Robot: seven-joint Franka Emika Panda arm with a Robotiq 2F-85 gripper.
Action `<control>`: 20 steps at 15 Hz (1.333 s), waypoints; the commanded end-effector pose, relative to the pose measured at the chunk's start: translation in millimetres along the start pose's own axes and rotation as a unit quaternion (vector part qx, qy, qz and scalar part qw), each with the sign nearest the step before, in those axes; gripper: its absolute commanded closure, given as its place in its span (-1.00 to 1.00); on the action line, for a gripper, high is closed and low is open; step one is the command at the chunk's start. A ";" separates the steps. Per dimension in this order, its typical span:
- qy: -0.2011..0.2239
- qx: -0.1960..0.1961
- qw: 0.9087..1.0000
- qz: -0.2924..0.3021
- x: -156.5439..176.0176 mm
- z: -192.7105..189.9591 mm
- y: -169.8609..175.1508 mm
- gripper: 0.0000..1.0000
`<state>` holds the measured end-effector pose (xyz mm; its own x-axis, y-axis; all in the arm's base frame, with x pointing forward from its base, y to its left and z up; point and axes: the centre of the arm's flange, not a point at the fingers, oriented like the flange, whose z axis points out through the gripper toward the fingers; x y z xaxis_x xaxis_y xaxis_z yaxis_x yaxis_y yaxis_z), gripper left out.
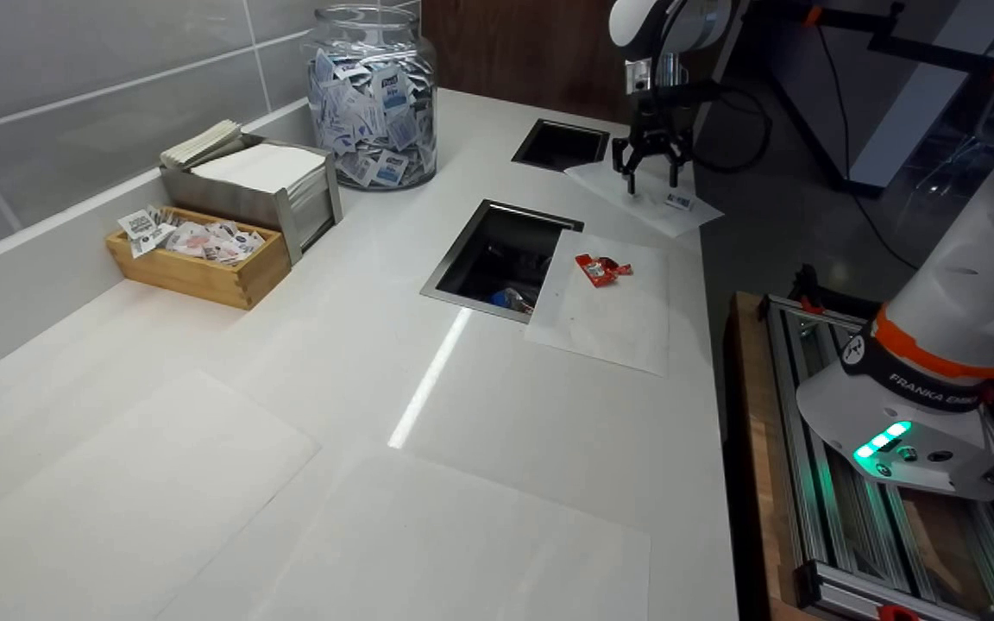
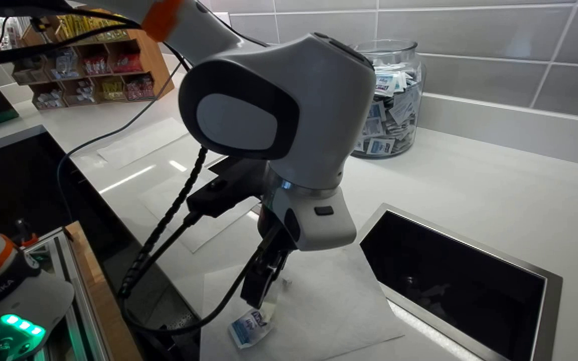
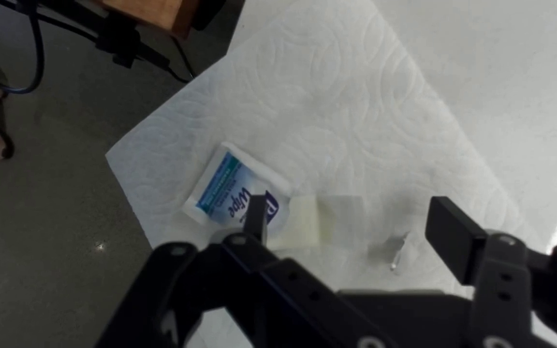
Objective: Put the small white paper on the table
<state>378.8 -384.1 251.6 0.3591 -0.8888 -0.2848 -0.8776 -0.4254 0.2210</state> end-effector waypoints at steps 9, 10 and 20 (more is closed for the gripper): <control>-0.006 -0.017 1.000 -0.005 3.3 7.8 0.7 0.99; -0.005 -0.016 1.000 -0.005 2.7 6.8 0.7 1.00; 0.059 0.034 0.997 -0.026 -35.0 -46.8 13.2 0.99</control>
<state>384.1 -383.3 282.9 0.3999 -0.8869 -0.2311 -0.8767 -0.4437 0.1857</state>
